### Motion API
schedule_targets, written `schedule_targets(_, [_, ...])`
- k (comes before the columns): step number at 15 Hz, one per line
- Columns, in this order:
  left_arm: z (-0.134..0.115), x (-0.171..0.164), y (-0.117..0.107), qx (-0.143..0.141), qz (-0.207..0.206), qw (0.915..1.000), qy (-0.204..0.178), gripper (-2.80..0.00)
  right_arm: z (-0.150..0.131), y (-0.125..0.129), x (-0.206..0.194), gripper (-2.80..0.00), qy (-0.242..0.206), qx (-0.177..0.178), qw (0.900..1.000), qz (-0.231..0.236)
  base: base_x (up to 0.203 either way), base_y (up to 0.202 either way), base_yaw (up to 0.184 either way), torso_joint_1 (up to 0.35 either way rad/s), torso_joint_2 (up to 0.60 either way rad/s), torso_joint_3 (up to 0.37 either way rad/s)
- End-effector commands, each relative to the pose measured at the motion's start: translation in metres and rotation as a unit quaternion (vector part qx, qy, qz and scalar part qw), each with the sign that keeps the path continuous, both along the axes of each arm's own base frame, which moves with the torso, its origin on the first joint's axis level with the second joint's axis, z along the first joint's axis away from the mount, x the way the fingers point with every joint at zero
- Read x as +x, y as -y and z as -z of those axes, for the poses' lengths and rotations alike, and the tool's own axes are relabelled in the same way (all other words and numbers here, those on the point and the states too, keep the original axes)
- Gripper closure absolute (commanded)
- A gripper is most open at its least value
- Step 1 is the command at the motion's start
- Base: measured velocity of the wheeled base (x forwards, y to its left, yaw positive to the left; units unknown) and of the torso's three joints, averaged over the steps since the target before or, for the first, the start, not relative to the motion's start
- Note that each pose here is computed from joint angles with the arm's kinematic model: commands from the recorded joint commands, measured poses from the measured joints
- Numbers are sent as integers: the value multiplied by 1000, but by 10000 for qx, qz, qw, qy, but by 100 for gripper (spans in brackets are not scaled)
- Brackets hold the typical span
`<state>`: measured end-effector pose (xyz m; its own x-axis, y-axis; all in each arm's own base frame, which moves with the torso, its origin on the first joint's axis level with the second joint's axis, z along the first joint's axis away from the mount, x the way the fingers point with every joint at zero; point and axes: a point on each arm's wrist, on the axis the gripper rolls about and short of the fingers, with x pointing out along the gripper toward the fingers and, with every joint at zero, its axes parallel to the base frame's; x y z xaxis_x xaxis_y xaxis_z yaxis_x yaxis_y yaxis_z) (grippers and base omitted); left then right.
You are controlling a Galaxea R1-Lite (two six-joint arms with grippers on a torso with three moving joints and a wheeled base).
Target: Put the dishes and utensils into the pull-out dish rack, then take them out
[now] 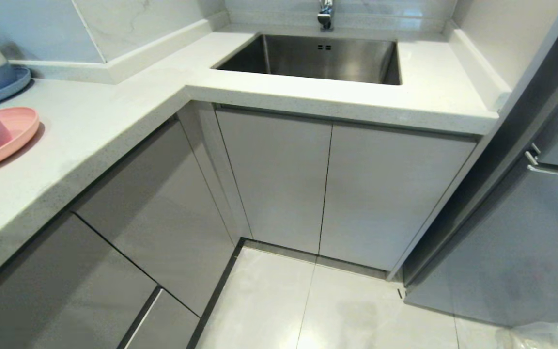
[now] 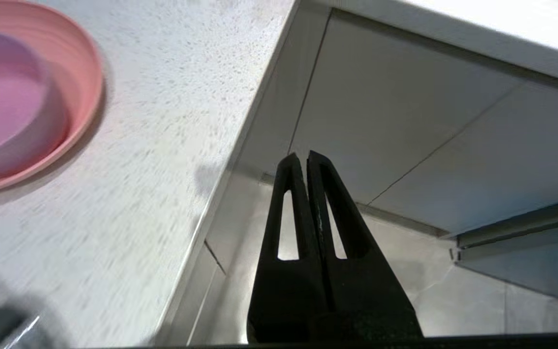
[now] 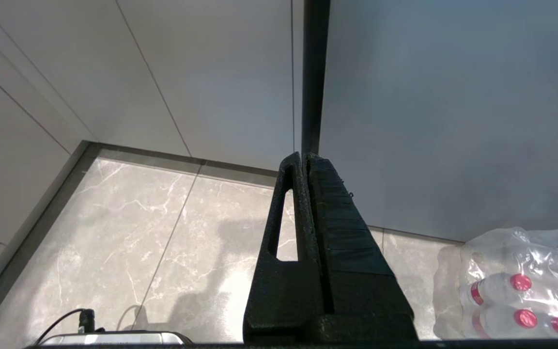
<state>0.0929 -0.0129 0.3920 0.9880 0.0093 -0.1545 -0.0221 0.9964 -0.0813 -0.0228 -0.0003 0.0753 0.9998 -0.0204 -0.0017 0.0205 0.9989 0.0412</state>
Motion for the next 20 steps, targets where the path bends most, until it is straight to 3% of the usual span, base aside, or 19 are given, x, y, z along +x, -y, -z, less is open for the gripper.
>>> schedule_targets(1, [7,-71,-13,-70,63,9980,631,0,0,0,0,0,-7,1,10000,-2,0,0,0,0,0,0])
schedule_targets(5, [72,-154,-13,172,80,9895,1431,0,0,0,0,0,-7,1,10000,-2,0,0,0,0,0,0])
schedule_targets(9, [156,-175,-11,469,147,9841,1708,0,0,0,0,0,-7,1,10000,-2,0,0,0,0,0,0])
schedule_targets(12, [219,-161,-12,684,211,9855,1538,0,0,0,0,0,-7,1,10000,-2,0,0,0,0,0,0])
schedule_targets(17, [307,-119,-12,1018,209,9911,833,0,0,0,0,0,-7,1,10000,-2,0,0,0,0,0,0])
schedule_targets(19, [321,-115,-12,790,213,9947,629,0,0,0,0,0,-7,1,10000,-4,0,0,0,0,0,0])
schedule_targets(20, [316,-116,-12,642,199,9950,738,0,0,0,0,0,-7,1,10000,-2,0,0,0,0,0,0])
